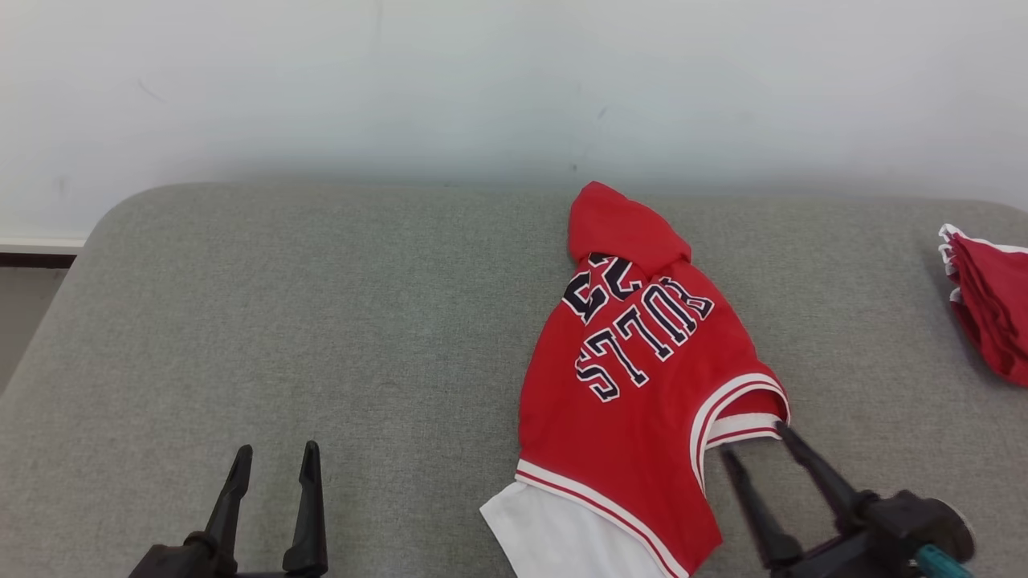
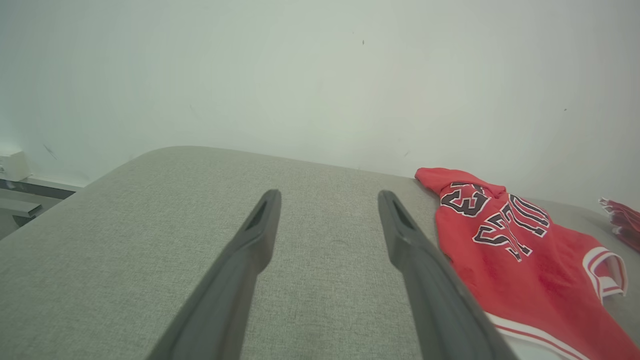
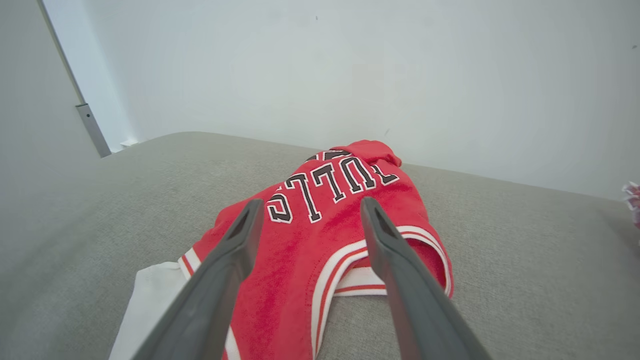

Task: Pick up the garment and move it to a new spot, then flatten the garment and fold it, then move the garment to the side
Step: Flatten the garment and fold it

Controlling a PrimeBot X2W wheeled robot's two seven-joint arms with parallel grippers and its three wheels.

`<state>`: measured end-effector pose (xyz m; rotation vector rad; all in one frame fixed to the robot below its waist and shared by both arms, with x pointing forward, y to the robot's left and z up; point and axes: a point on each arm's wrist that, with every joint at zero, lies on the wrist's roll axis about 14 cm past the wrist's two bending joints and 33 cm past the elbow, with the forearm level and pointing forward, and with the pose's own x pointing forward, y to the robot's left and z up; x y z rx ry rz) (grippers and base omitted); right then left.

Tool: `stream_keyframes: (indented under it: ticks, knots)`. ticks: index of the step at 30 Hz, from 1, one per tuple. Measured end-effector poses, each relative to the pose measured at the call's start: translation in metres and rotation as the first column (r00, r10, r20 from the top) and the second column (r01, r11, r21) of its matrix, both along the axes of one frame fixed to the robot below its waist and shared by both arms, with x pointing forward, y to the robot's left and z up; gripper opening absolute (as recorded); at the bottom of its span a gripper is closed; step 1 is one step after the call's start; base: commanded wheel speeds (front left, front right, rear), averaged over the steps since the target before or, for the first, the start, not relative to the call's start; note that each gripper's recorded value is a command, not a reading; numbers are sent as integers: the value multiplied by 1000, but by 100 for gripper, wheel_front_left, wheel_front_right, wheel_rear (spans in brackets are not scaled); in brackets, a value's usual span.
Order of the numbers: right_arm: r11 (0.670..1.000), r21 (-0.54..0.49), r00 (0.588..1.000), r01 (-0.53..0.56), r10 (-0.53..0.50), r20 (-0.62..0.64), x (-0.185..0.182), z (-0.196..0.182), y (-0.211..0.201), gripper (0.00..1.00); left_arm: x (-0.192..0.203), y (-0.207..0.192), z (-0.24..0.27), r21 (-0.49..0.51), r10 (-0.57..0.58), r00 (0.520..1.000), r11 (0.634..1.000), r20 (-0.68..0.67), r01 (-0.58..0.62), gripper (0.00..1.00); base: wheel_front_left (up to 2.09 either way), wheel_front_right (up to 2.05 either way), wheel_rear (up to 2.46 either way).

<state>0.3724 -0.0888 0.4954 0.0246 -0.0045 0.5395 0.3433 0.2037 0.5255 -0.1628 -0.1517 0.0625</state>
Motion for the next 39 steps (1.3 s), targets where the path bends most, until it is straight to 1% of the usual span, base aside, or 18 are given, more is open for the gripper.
stream_keyframes:
  ticks: [5, 11, 14, 18, 25, 29, 35, 39]
  knots:
    - [987, 33, 987, 158, -159, 16, 2, 6, -41, 100, 1, -1, 2, 7, -4, 1000, 1000, 7, 4, 100, 0, 0, 0]
    - [945, 76, 948, 319, -320, 1, -6, 5, -81, 100, 1, 1, 3, 31, -5, 1000, 1000, 9, 5, 100, 0, 0, 0]
    - [923, 89, 927, 375, -375, -17, -12, 0, -93, 100, 3, 2, 4, 46, -6, 1000, 999, 10, 5, 100, 0, 0, 0]
    - [903, 85, 907, 422, -419, -45, -17, -9, -105, 100, 5, 3, 2, 55, -7, 1000, 998, 5, 7, 100, 0, 0, 0]
    - [900, 77, 903, 430, -427, -53, -16, -12, -107, 100, 6, 2, 0, 55, -19, 1000, 998, -1, 19, 100, 0, 0, 0]
    - [916, 55, 918, 398, -397, -23, -1, -6, -104, 100, 6, 1, 0, 53, -20, 1000, 998, -3, 20, 100, 0, 0, 0]
    - [941, -13, 941, 338, -339, -20, 25, -10, -95, 100, 6, 5, -1, 54, -6, 1000, 999, -5, 6, 100, 0, 0, 0]
    - [949, -70, 948, 308, -312, -58, 43, -23, -91, 100, 6, 8, -3, 51, 5, 1000, 999, -12, -4, 100, 0, 0, 0]
